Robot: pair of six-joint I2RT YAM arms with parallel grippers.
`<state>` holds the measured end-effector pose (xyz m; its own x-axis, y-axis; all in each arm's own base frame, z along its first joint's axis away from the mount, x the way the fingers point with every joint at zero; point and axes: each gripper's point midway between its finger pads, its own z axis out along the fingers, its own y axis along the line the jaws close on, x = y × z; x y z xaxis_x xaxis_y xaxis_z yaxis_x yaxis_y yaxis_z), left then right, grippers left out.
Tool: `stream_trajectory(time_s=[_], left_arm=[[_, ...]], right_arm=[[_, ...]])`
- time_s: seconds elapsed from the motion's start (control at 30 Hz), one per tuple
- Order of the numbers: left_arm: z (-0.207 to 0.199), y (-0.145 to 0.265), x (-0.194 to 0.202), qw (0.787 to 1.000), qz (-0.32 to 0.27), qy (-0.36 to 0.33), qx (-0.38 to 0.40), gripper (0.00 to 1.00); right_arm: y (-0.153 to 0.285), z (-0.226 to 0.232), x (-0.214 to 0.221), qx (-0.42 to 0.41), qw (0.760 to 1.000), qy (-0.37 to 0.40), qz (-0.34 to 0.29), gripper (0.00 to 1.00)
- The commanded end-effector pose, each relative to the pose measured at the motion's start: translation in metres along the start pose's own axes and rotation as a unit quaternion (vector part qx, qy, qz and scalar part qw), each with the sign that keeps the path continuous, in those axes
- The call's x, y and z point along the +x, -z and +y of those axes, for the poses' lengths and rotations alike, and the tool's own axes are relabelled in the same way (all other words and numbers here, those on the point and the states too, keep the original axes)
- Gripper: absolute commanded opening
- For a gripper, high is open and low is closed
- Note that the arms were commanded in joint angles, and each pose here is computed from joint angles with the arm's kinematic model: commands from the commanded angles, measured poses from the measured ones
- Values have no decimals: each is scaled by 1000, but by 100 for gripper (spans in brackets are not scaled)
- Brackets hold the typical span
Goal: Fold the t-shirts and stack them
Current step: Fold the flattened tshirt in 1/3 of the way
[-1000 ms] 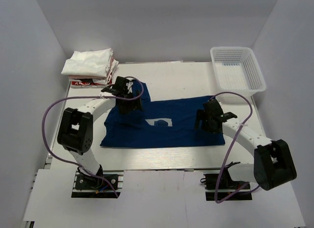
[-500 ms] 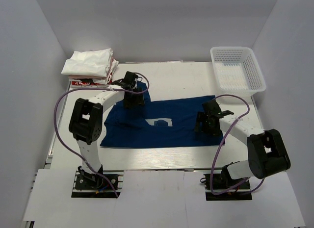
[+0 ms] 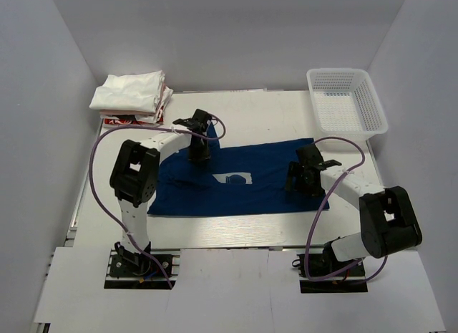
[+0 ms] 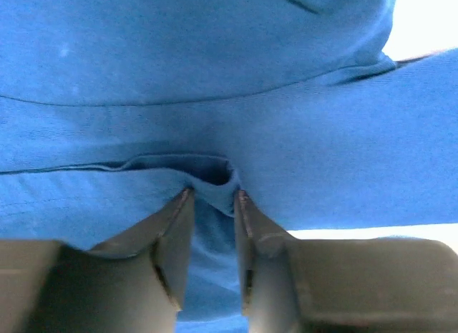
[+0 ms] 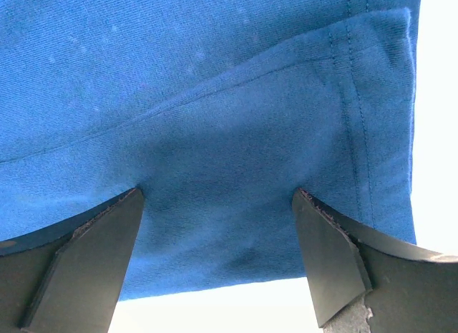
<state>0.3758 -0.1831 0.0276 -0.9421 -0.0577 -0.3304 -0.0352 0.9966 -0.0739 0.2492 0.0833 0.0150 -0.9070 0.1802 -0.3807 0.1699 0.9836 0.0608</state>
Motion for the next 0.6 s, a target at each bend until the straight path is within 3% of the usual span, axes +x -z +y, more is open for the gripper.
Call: stream_trajectory(time_s=[0.0, 0.07, 0.1, 0.2, 0.23, 0.57], left_arm=[[-9, 10, -12, 1000, -20, -9, -1, 38], [-8, 11, -16, 1000, -19, -10, -7, 30], [-8, 8, -14, 1000, -13, -10, -10, 19], [-5, 10, -19, 999, -17, -22, -34, 10], [-10, 13, -24, 999, -28, -25, -34, 0], [-42, 29, -27, 993, -66, -102, 14, 0]], right_arm=[[-14, -10, 23, 14, 999, -3, 44, 90], [-14, -11, 25, 14, 999, -3, 44, 90], [-14, -11, 25, 14, 999, -3, 44, 90], [-13, -12, 26, 11, 999, -2, 46, 90], [-13, -12, 27, 12, 999, 0, 46, 90], [-10, -12, 29, 1, 999, -1, 36, 90]])
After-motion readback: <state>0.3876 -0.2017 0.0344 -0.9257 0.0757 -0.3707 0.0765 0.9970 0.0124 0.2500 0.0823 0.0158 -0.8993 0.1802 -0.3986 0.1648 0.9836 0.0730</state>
